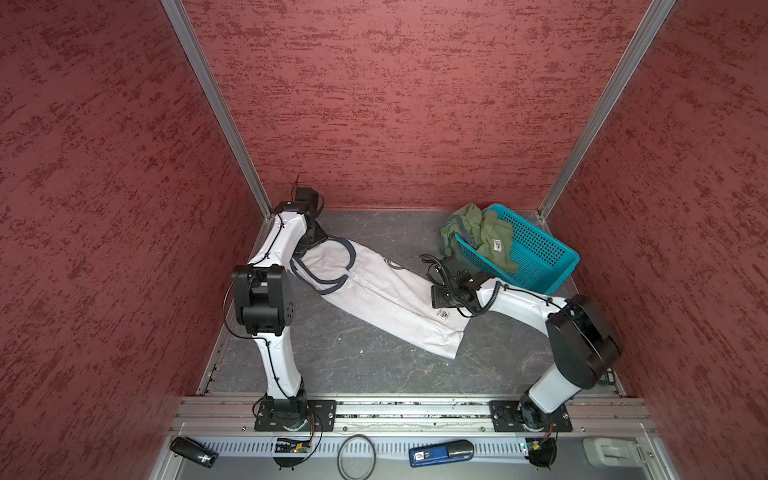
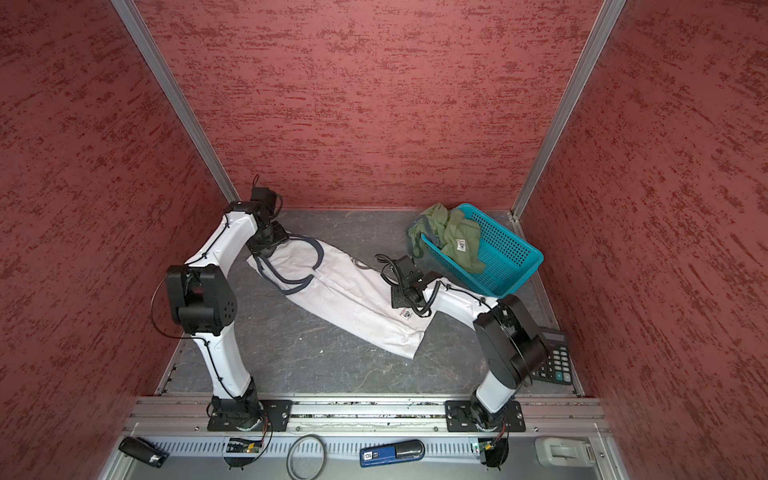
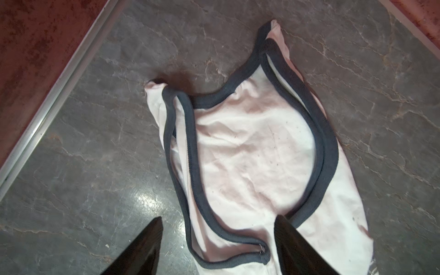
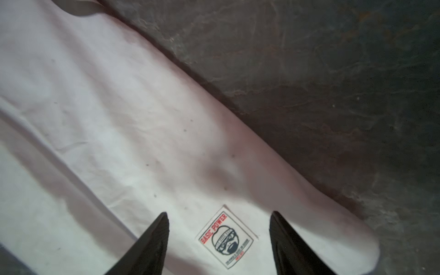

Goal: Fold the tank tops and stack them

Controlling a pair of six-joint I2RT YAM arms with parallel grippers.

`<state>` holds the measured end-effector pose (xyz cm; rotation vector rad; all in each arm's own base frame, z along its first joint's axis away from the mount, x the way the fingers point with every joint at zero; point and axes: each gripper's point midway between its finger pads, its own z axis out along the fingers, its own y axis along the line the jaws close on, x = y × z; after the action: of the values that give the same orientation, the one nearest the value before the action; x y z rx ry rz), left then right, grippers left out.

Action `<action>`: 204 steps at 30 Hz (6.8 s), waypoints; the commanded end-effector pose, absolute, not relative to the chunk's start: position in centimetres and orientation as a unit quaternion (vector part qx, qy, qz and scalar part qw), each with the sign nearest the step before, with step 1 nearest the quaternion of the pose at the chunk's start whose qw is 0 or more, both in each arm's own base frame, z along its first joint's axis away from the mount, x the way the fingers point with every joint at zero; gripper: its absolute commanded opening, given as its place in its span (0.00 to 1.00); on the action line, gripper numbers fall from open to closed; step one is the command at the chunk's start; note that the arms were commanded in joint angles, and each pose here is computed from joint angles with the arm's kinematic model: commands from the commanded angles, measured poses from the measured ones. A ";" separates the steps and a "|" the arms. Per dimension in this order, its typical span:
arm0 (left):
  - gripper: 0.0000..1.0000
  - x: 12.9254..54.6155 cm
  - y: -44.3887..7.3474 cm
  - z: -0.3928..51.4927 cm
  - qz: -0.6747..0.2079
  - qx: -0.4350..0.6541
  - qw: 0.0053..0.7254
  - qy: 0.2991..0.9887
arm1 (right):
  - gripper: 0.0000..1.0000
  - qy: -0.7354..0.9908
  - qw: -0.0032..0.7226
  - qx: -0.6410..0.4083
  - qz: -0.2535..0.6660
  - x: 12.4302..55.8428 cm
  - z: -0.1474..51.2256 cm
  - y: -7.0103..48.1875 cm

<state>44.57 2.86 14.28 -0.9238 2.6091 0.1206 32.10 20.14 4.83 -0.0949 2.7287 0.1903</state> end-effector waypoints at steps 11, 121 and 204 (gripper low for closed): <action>0.57 43.3 1.1 5.1 0.010 -0.337 0.117 0.934 | 0.69 0.986 0.141 -0.049 0.080 28.4 0.6 20.9; 0.71 50.6 -17.8 11.5 -0.123 -0.143 0.175 0.966 | 0.70 0.962 0.218 -0.056 0.156 23.2 7.8 24.5; 0.46 12.2 -16.1 3.7 0.022 -0.093 0.030 0.995 | 0.29 0.967 0.084 0.001 0.239 15.1 1.5 26.2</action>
<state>10.98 -14.50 3.61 -0.2763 3.1056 0.1402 15.57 27.54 2.43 -0.0495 2.8653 0.7845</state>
